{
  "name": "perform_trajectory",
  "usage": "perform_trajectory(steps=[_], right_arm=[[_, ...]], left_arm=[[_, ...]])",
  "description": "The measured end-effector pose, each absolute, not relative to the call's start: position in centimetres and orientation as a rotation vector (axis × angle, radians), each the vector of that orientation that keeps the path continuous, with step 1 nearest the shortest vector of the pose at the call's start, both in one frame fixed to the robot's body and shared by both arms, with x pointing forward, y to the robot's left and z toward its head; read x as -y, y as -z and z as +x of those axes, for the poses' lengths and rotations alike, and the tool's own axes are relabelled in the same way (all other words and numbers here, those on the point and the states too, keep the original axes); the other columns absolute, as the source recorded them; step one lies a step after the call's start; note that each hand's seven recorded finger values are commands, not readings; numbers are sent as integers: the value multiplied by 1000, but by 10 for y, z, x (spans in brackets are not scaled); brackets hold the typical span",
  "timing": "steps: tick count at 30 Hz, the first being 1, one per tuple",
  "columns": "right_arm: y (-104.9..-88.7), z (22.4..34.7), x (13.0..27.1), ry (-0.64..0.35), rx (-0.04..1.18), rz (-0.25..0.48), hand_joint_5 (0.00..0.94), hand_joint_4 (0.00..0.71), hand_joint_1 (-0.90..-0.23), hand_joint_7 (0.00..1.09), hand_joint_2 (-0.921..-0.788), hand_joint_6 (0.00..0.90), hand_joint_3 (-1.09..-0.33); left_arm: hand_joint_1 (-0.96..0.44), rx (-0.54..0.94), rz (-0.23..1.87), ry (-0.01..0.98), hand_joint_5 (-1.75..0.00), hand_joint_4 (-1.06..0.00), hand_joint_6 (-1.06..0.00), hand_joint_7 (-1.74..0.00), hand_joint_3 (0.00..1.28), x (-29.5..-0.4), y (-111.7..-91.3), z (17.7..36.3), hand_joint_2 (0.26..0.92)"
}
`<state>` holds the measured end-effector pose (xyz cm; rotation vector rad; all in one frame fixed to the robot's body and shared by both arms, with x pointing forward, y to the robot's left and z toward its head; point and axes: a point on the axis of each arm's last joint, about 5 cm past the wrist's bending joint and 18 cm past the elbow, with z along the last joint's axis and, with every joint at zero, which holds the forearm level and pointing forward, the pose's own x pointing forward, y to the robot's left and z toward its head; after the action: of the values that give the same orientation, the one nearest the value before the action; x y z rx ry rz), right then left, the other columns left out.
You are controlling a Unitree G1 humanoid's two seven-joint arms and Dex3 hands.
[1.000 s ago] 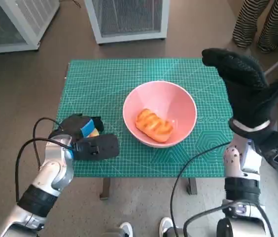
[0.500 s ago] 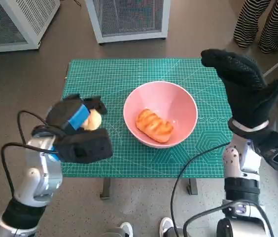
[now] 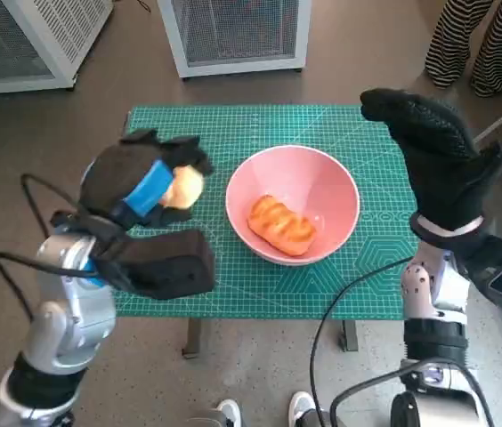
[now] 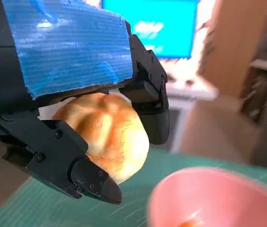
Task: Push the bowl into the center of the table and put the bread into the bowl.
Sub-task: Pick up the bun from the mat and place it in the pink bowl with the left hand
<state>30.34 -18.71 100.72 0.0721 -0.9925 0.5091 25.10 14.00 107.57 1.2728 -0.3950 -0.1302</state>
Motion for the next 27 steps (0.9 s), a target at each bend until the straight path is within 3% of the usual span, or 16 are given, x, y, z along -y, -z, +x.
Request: perform_trajectory(steps=[5,10,23,25,27], right_arm=[[-1007,303,185,-517,994,53,1,246,-582,537,-921,55,-645],[-1008,302,184,-510,999,45,1,247,-581,542,-921,48,-644],[-1006,299,190,-492,998,35,2,249,-588,548,-921,47,-633],[-1005,298,191,-487,997,35,2,250,-593,547,-921,48,-632],[-1004,297,192,-484,997,35,2,250,-596,546,-921,49,-630]], left_arm=[[2,516,1279,178,-1112,-775,-684,-1074,58,-118,-1081,261,892],[2,564,1279,242,-1135,-762,-680,-1074,59,-99,-1073,275,895],[2,483,1284,415,-1197,-727,-645,-1086,68,-69,-1032,304,908],[1,461,1279,437,-1235,-707,-624,-1087,76,-69,-1027,307,914],[1,435,1267,457,-1317,-647,-528,-1159,141,-69,-1023,310,918]])
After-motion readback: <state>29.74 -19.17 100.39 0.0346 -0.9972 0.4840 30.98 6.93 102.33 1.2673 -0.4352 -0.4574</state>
